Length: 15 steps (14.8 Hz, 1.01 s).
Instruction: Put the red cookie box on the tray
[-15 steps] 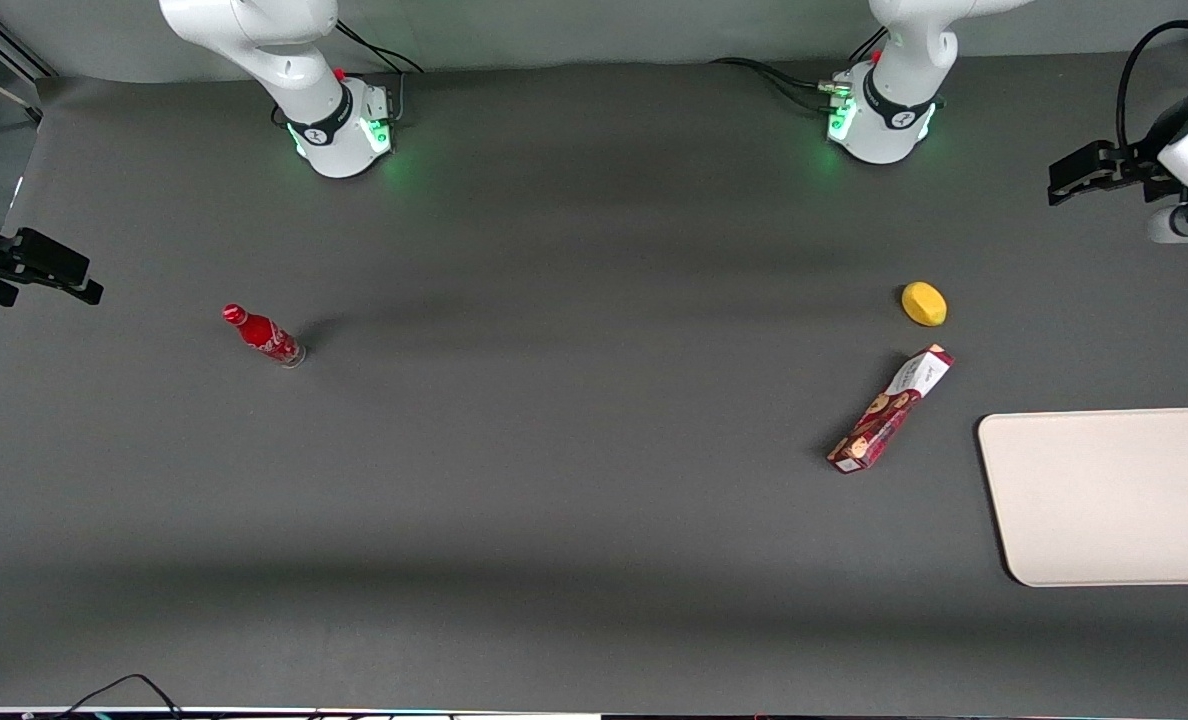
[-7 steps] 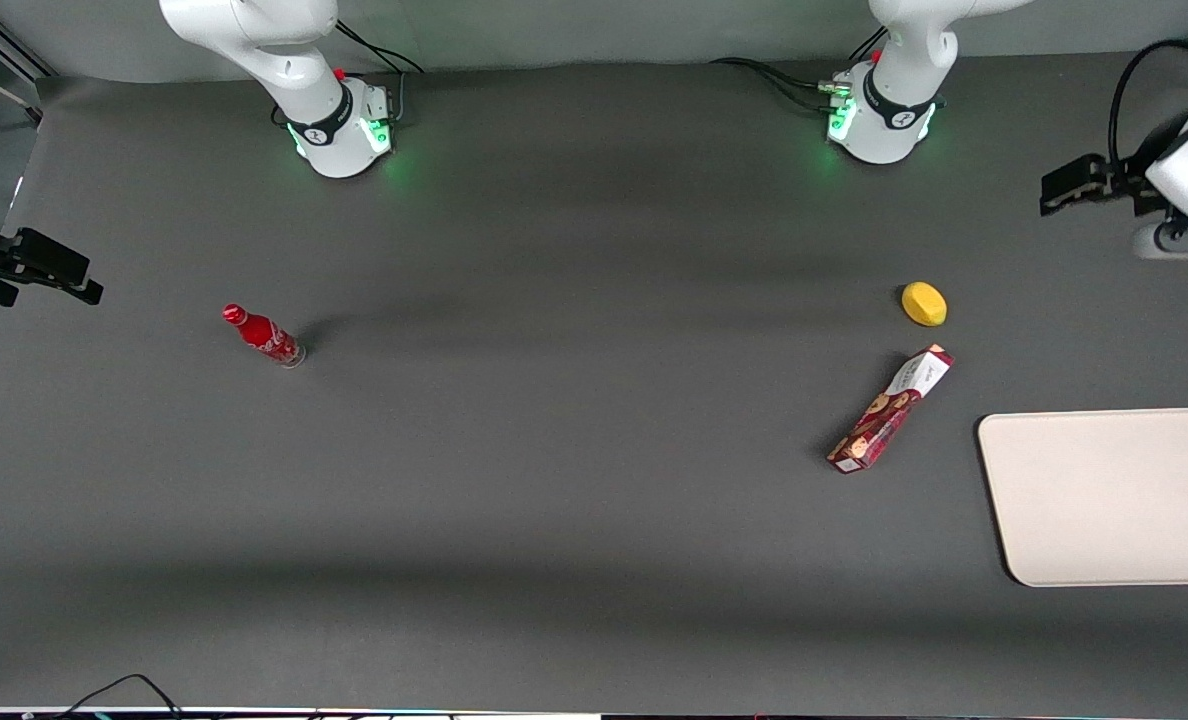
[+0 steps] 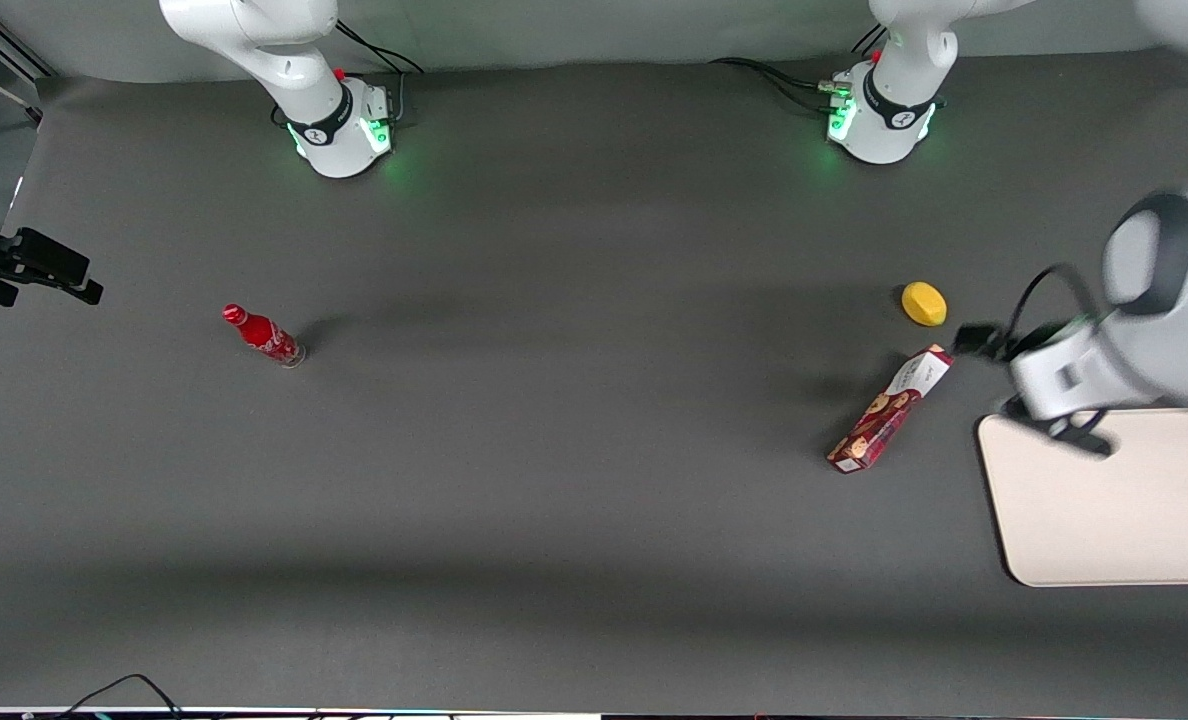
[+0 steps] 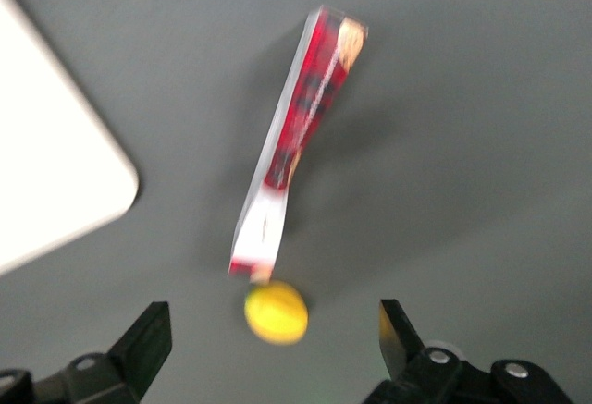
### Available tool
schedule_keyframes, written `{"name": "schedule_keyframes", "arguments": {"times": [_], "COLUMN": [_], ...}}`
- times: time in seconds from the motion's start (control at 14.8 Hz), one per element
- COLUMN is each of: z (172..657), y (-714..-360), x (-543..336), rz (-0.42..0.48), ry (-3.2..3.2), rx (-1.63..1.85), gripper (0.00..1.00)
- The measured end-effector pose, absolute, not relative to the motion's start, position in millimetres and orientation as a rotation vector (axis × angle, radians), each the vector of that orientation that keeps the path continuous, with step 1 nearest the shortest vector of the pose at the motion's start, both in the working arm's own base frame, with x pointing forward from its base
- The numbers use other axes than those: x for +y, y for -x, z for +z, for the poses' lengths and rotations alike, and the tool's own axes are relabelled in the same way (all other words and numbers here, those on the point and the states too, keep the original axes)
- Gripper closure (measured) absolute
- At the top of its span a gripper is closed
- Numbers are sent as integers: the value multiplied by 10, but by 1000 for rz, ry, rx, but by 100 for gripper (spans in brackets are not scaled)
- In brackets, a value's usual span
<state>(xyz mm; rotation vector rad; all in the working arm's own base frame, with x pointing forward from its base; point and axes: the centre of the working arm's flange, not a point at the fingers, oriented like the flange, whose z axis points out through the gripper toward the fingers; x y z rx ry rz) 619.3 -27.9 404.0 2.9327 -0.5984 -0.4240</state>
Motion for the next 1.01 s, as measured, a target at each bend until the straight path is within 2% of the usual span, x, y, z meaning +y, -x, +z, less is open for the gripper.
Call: {"name": "schedule_keyframes", "arguments": {"times": [0.13,0.4,0.81,0.88,1.01], "z": [3541,2940,2148,2070,1975], "y": [-6377,-6517,-6418,-6403,-6377], "x": [-508,-807,-910,-919,-939], "rz": [-368,-276,-171,-159,-171], "ry": [-2904,-2870,-2876,-2879,-2894], "rx": [-643,-682,-692,-680,-601], "gripper": [0,0,0,3,23]}}
